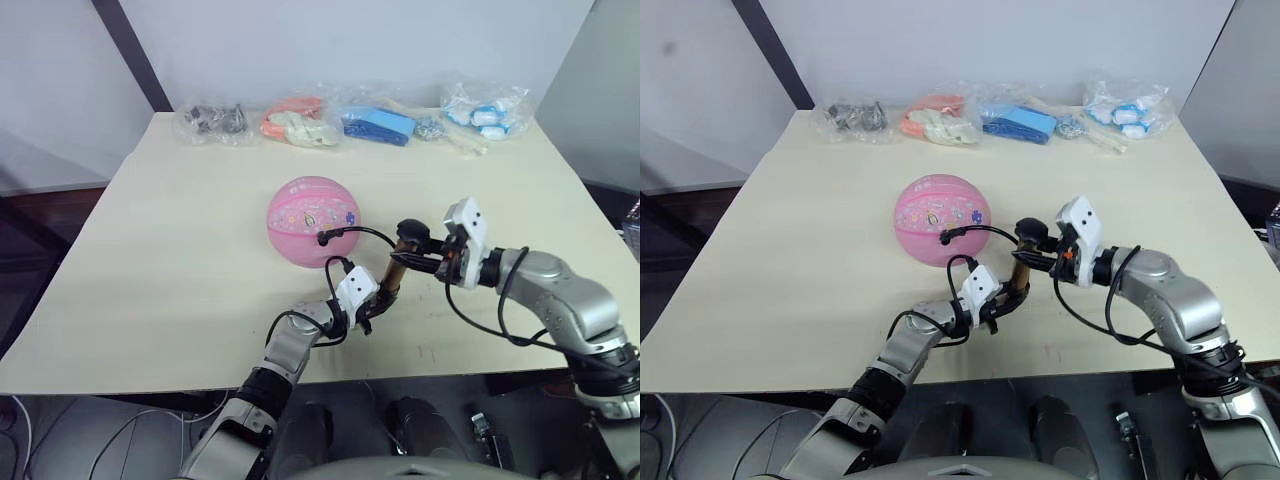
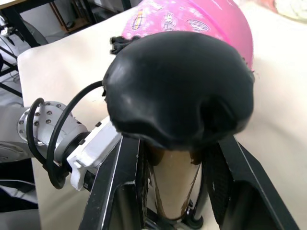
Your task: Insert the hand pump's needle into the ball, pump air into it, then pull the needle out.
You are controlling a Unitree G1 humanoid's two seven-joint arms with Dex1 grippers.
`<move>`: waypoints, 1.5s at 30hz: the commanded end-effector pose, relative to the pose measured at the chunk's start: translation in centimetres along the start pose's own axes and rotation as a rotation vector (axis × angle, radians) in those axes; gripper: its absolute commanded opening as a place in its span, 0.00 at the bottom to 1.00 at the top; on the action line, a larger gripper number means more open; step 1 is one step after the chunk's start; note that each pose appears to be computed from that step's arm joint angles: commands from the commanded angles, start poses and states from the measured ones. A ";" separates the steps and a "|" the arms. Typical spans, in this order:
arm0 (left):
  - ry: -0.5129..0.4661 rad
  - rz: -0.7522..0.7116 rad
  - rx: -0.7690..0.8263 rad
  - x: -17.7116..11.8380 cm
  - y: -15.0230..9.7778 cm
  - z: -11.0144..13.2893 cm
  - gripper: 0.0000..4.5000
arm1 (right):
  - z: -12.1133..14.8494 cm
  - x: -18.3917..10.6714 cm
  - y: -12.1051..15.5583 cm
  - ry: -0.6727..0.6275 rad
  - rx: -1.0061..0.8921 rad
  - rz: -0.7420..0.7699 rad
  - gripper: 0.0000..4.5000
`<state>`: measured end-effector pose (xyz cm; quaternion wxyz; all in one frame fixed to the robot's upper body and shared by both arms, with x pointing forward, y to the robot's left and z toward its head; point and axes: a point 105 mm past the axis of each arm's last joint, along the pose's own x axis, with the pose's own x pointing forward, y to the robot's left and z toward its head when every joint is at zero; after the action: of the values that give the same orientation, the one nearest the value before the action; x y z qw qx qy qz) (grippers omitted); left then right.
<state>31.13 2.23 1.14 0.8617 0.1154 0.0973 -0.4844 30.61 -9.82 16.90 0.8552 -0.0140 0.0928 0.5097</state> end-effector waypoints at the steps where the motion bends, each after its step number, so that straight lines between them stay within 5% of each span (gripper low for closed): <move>1: 0.137 0.023 -0.071 -1.0 0.0 -4.1 0.24 | 6.1 -2.5 0.4 -0.120 -0.111 -0.015 0.22; 6: 0.134 0.017 -0.071 -0.9 0.0 -4.1 0.24 | 10.7 -4.6 0.9 -0.188 -0.163 -0.028 0.22; 13: 0.134 0.015 -0.067 -0.9 0.1 -4.0 0.24 | 8.2 -3.2 1.1 -0.122 -0.134 -0.029 0.22; 25: 0.135 0.024 -0.064 -1.4 0.2 -3.9 0.24 | -8.8 2.3 0.4 0.173 0.082 -0.030 0.22; 30: 0.138 0.031 -0.064 -1.7 0.2 -3.9 0.24 | -12.3 2.7 1.1 0.232 0.129 -0.009 0.22; 35: 0.142 0.034 -0.067 -1.8 0.2 -4.0 0.24 | -8.6 2.1 0.5 0.145 0.071 -0.010 0.22; 40: 0.146 0.030 -0.070 -1.6 0.1 -4.1 0.24 | 0.2 0.0 -0.1 -0.032 -0.029 -0.008 0.22; 45: 0.147 0.024 -0.070 -1.3 0.0 -4.1 0.24 | 5.9 -2.2 0.7 -0.120 -0.084 0.011 0.22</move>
<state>31.08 2.33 1.37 0.8610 0.1177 0.0978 -0.4851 30.44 -10.00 19.73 0.8514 -0.0089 0.0741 0.5192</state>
